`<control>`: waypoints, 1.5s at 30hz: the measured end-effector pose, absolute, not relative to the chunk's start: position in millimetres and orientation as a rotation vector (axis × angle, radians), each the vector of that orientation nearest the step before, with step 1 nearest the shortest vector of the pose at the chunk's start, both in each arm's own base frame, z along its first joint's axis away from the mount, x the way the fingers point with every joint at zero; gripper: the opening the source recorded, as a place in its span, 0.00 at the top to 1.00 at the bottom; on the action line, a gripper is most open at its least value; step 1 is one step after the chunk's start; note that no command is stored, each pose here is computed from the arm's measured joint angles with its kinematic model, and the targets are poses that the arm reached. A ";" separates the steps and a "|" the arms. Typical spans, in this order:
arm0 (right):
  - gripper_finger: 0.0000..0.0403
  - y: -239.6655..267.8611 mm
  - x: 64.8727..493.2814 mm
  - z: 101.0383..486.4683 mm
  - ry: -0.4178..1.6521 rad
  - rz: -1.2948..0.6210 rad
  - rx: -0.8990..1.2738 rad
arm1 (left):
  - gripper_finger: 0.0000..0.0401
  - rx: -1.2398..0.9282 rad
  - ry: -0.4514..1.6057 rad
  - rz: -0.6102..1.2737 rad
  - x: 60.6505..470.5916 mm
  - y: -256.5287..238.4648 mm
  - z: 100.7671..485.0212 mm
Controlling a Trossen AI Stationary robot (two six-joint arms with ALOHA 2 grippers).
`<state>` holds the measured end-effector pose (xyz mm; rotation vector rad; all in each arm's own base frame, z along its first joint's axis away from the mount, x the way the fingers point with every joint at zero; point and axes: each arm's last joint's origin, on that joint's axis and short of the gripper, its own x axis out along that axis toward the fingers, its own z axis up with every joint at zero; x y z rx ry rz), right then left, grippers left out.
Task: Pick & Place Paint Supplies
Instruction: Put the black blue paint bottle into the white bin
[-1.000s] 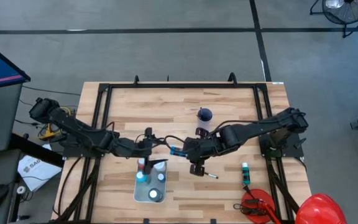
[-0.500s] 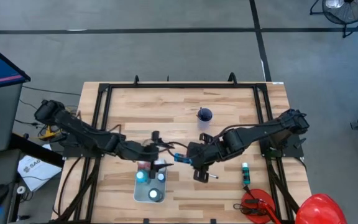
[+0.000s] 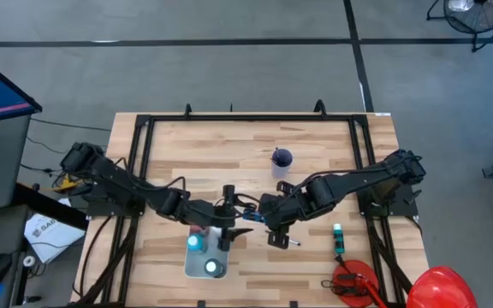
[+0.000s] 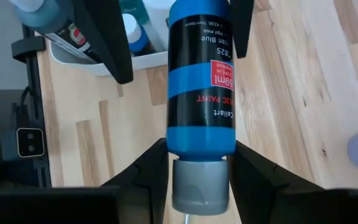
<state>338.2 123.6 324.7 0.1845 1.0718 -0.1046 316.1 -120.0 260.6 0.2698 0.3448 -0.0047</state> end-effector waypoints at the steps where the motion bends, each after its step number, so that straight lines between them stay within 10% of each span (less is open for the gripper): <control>1: 0.68 123.6 338.2 324.7 1.072 -0.105 0.184 | 0.29 0.269 0.344 -0.003 316.4 -119.4 260.8; 28: 0.68 123.6 338.5 324.9 1.060 -0.118 0.172 | 0.64 0.248 0.370 -0.008 315.5 -119.0 258.0; 45: 0.68 122.7 339.5 326.0 1.038 -0.134 0.160 | 0.37 0.263 0.405 -0.023 314.6 -117.7 254.5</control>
